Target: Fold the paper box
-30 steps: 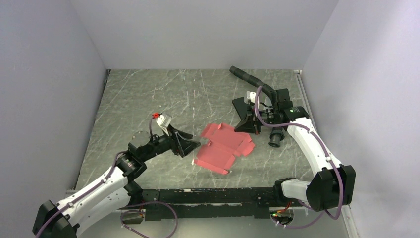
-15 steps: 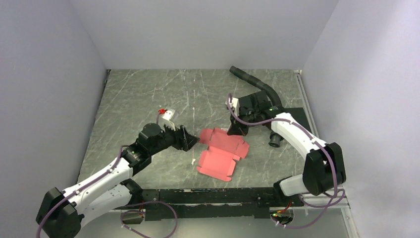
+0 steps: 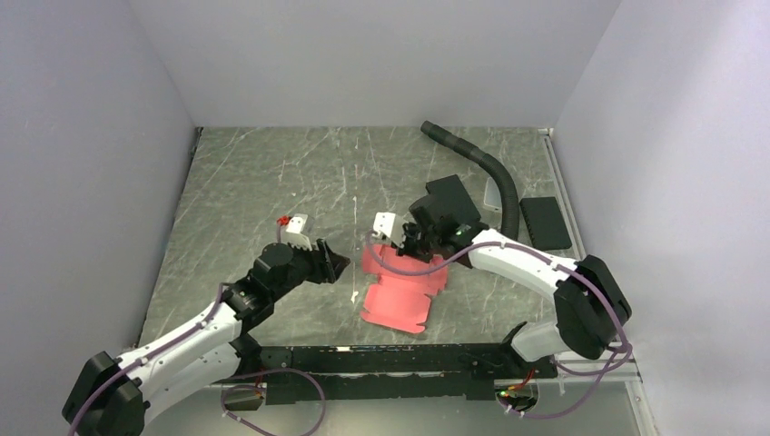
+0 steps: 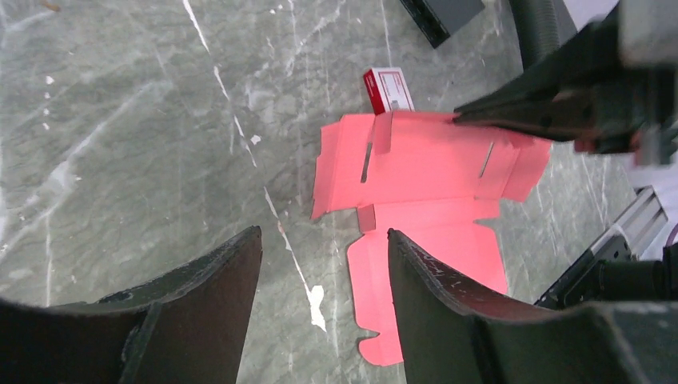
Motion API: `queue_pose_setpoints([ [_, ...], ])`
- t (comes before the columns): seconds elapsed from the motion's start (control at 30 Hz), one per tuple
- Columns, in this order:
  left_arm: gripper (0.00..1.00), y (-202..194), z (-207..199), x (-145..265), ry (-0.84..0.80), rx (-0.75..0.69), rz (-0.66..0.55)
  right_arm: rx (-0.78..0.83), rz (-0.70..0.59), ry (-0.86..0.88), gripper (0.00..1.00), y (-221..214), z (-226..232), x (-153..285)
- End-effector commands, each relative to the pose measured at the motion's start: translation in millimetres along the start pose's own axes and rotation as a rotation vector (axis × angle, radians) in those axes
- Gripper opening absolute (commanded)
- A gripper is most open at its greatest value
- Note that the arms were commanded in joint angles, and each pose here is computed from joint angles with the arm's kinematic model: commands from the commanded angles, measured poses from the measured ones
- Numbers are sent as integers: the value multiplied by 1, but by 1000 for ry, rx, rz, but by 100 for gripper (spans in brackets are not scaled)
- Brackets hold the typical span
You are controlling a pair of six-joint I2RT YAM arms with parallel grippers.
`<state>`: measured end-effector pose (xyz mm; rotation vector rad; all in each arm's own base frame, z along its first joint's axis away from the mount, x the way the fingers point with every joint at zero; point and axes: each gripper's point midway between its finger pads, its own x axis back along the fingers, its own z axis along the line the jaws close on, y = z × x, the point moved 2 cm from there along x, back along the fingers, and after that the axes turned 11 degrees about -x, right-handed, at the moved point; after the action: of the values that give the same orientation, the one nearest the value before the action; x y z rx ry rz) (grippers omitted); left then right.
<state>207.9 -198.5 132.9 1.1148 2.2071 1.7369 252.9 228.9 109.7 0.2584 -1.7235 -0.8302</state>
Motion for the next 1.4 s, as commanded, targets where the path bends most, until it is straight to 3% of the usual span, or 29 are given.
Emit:
queue_pose_setpoints([
  [0.0,64,17,8,4,62,41,-92,123,1,-246,0,1,-21,-3],
  [0.27,72,12,9,-2,45,23,-86,136,-67,-304,0,9,-19,1],
  [0.7,74,23,24,-32,29,-49,-79,174,-141,-357,0,30,-16,16],
  [0.97,75,29,7,-53,-174,-250,-137,228,-144,-349,0,34,-3,11],
  [1.1,74,22,4,-64,-210,-257,-91,232,-147,-346,0,35,-1,11],
  [1.17,73,20,4,-70,-215,-250,-74,236,-145,-342,0,34,0,10],
  [1.37,57,12,4,-82,-230,-218,-8,236,-145,-335,0,34,2,9],
])
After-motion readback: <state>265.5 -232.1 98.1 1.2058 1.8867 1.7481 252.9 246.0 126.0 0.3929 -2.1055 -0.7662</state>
